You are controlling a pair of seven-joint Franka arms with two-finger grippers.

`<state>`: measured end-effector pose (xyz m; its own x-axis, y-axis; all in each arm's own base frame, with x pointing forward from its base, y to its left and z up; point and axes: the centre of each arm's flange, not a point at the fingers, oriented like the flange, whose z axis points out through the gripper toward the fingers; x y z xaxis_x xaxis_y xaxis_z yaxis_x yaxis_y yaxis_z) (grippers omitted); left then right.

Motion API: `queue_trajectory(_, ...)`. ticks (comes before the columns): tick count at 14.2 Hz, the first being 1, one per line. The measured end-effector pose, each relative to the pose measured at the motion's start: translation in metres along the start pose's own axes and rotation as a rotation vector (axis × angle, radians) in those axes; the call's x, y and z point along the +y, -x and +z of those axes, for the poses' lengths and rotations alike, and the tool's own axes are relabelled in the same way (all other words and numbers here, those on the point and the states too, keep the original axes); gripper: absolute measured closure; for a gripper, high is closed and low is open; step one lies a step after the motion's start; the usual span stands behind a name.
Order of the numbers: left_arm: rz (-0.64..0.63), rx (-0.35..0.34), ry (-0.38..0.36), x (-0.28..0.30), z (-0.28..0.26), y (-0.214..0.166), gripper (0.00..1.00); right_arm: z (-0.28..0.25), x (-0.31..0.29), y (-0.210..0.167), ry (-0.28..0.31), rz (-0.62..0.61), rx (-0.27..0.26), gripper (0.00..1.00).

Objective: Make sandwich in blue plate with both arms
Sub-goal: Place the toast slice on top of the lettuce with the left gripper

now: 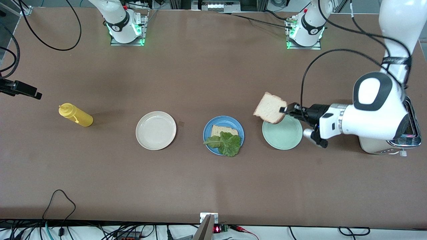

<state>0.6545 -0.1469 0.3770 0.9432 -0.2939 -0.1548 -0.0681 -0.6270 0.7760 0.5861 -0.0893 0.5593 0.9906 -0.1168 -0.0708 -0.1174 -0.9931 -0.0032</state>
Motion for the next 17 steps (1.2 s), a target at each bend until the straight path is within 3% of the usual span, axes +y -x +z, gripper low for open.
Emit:
queue_trajectory(4,-0.077,0.224,0.228,-0.026,0.063,-0.041,0.92,-0.003,-0.012,0.011,0.018,-0.029,0.041,0.0)
queue_trajectory(8,-0.089,0.338,0.369,-0.037,0.143,-0.048,0.92,0.007,-0.008,0.035,0.01,-0.028,0.084,0.0)
queue_trajectory(13,-0.057,0.363,0.384,-0.094,0.202,-0.045,0.92,0.005,-0.008,0.063,0.001,-0.031,0.052,0.0)
queue_trajectory(17,-0.054,0.362,0.329,-0.121,0.209,-0.043,0.89,0.004,-0.013,0.067,0.001,-0.042,0.039,0.0)
